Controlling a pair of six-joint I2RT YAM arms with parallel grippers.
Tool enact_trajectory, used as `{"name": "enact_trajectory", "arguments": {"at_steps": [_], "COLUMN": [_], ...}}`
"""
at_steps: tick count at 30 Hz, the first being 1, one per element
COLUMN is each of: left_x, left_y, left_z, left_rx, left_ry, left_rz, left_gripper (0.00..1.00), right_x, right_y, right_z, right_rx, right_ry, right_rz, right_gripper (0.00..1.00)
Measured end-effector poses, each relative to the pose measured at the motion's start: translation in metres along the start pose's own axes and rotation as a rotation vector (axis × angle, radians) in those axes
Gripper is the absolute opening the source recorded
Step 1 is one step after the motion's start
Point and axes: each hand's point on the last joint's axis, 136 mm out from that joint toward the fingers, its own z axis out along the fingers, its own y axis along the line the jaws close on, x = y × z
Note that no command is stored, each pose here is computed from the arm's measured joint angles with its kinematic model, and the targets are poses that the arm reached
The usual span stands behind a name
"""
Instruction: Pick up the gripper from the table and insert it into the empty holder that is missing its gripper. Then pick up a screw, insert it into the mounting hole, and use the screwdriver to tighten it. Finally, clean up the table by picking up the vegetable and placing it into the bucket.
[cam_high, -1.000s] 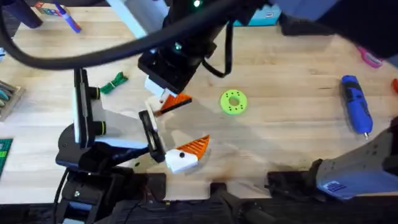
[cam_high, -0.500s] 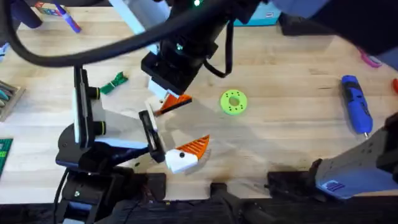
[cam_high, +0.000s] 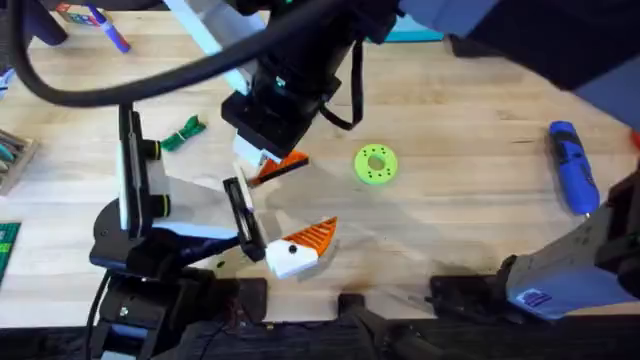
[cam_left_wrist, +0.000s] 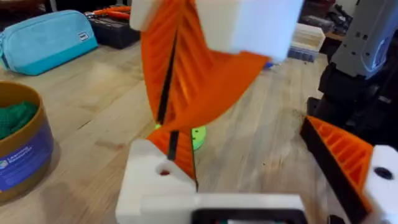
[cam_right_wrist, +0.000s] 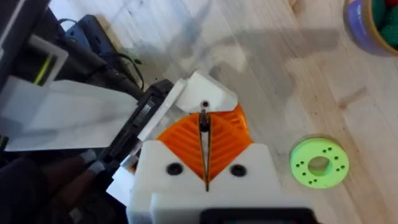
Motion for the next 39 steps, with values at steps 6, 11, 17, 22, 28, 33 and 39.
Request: {"name": "enact_trajectory", "arguments": {"at_steps": [6, 11, 17, 22, 28, 33, 39], "left_x": [0.000, 0.000, 0.000, 0.000, 0.000, 0.000, 0.000], "left_y": [0.000, 0.000, 0.000, 0.000, 0.000, 0.000, 0.000], "left_z": [0.000, 0.000, 0.000, 0.000, 0.000, 0.000, 0.000], "left_rx": [0.000, 0.000, 0.000, 0.000, 0.000, 0.000, 0.000], "left_ry": [0.000, 0.000, 0.001, 0.001, 0.000, 0.001, 0.000], "left_rz": [0.000, 0.000, -0.012, -0.012, -0.012, -0.012, -0.010], "left_gripper": [0.992, 0.992, 0.992, 0.992, 0.992, 0.992, 0.992], "right_x": [0.000, 0.000, 0.000, 0.000, -0.001, -0.002, -0.003], "right_y": [0.001, 0.000, -0.001, -0.001, -0.001, -0.001, -0.001], "right_z": [0.001, 0.010, 0.013, 0.013, 0.013, 0.013, 0.013], "right_rx": [-0.007, -0.010, -0.010, -0.010, -0.010, -0.010, -0.006], "right_ry": [0.002, 0.025, 0.031, 0.029, 0.025, 0.023, 0.016], "right_rz": [0.000, 0.004, 0.001, -0.003, -0.010, -0.011, -0.016], "right_gripper": [0.013, 0.013, 0.013, 0.013, 0.013, 0.013, 0.013]}}
